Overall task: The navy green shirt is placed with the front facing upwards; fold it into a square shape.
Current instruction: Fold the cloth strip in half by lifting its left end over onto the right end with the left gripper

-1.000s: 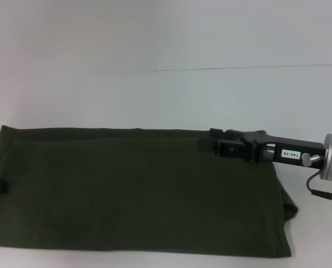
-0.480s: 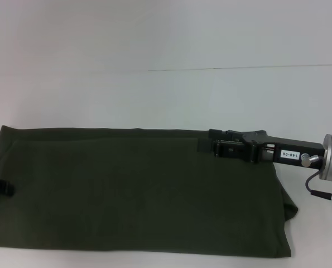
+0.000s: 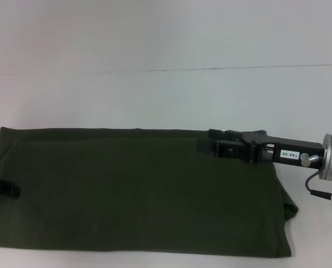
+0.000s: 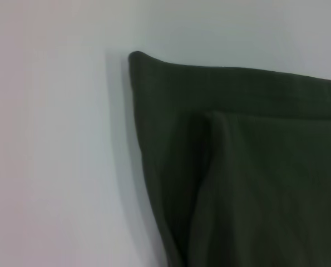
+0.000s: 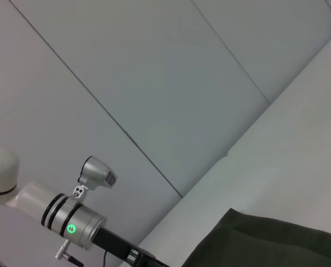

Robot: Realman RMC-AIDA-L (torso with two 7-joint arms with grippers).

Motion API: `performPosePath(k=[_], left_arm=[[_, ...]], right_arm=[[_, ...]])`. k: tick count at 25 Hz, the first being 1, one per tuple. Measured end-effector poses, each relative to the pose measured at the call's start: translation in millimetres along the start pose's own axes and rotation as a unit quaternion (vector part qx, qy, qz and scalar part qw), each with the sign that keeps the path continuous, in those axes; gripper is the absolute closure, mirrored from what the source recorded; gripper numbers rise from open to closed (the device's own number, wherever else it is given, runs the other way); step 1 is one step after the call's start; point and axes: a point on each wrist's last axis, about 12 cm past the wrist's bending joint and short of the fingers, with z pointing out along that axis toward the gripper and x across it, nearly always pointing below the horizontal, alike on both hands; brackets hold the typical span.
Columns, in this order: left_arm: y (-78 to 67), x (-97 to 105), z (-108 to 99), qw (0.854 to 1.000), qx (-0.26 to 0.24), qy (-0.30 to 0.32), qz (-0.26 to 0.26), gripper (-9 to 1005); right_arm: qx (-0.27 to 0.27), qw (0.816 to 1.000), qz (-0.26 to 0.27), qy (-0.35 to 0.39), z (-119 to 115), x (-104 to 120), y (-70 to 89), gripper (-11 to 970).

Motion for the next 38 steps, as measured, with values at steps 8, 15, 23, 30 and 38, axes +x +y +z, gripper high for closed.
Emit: performPosePath(k=[8,15,23,30,38], left_arm=[[-2.0,-0.7,1.0,1.000,0.007,0.002,-0.004,228],[-2.0,-0.2,-0.1,1.000,0.012,0.003,-0.013,237],[-8.7,-2.7,2.5,0.999,0.033,0.008,-0.014,248],[-12.9,-6.4,4.3,0.999,0.043,0.006,-0.012,330],[-11.8,-6.7,3.3,0.999,0.045,-0.001,-0.014,659]], right_arm=[[-0.001,1.000,0.000,0.004,0.0,1.8,0.2,15],[-0.001,1.000,0.001,0.006,0.1,2.5,0.3,15],[-0.001,1.000,0.001,0.006,0.1,2.8,0.3,14],[0.000,1.000,0.002,0.006,-0.5,3.4,0.2,14],[0.001,1.000,0.003,0.006,-1.7,3.8,-0.1,15]])
